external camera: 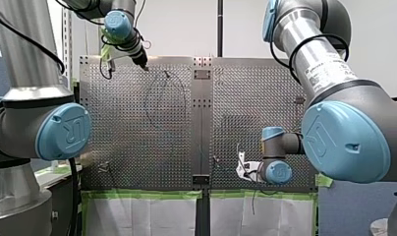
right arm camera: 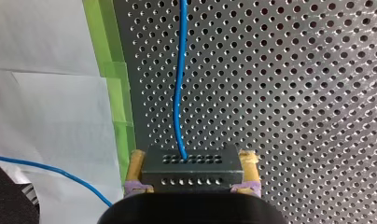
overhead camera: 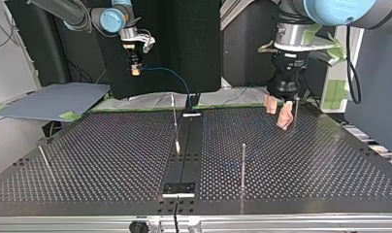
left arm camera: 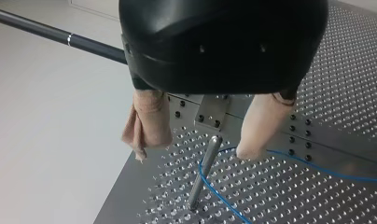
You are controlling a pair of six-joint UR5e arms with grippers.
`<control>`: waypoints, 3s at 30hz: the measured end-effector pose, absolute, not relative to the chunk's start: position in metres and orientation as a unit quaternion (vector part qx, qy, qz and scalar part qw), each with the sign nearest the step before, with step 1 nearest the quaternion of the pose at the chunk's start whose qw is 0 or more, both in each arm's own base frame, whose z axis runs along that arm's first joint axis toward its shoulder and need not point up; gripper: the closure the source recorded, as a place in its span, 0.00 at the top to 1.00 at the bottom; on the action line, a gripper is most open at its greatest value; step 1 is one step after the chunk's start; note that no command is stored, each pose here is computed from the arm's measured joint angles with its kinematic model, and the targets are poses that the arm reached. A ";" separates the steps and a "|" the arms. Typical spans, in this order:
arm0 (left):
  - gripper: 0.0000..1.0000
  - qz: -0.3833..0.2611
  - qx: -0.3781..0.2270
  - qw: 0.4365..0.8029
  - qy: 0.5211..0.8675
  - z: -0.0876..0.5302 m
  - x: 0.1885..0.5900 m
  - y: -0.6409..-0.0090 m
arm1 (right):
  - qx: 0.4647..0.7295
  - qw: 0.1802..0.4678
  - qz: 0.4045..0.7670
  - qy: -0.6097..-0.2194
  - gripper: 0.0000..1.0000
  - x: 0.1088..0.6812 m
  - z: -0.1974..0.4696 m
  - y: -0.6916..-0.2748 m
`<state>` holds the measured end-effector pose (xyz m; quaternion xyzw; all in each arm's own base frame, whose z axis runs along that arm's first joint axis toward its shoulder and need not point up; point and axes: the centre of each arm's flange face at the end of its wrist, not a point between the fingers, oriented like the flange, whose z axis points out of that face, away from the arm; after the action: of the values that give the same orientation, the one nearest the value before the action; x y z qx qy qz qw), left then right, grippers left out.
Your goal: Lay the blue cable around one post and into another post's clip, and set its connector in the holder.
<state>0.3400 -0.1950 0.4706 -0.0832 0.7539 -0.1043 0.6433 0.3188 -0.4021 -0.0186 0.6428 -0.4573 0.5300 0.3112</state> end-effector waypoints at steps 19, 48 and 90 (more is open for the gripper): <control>1.00 -0.104 -0.084 0.643 0.754 0.470 0.340 -0.194 | 0.643 0.311 0.530 -0.458 0.00 0.319 -0.019 -0.402; 1.00 -0.102 -0.083 0.639 0.758 0.463 0.340 -0.193 | 0.642 0.312 0.529 -0.458 0.00 0.318 -0.018 -0.403; 1.00 -0.111 0.067 0.508 0.852 0.195 0.270 -0.273 | 0.651 0.310 0.528 -0.449 0.00 0.325 -0.019 -0.396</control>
<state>0.2701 -0.2729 0.1946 0.0668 0.8515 -0.1109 0.5081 0.3250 -0.3964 -0.0187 0.6508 -0.4490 0.5281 0.3099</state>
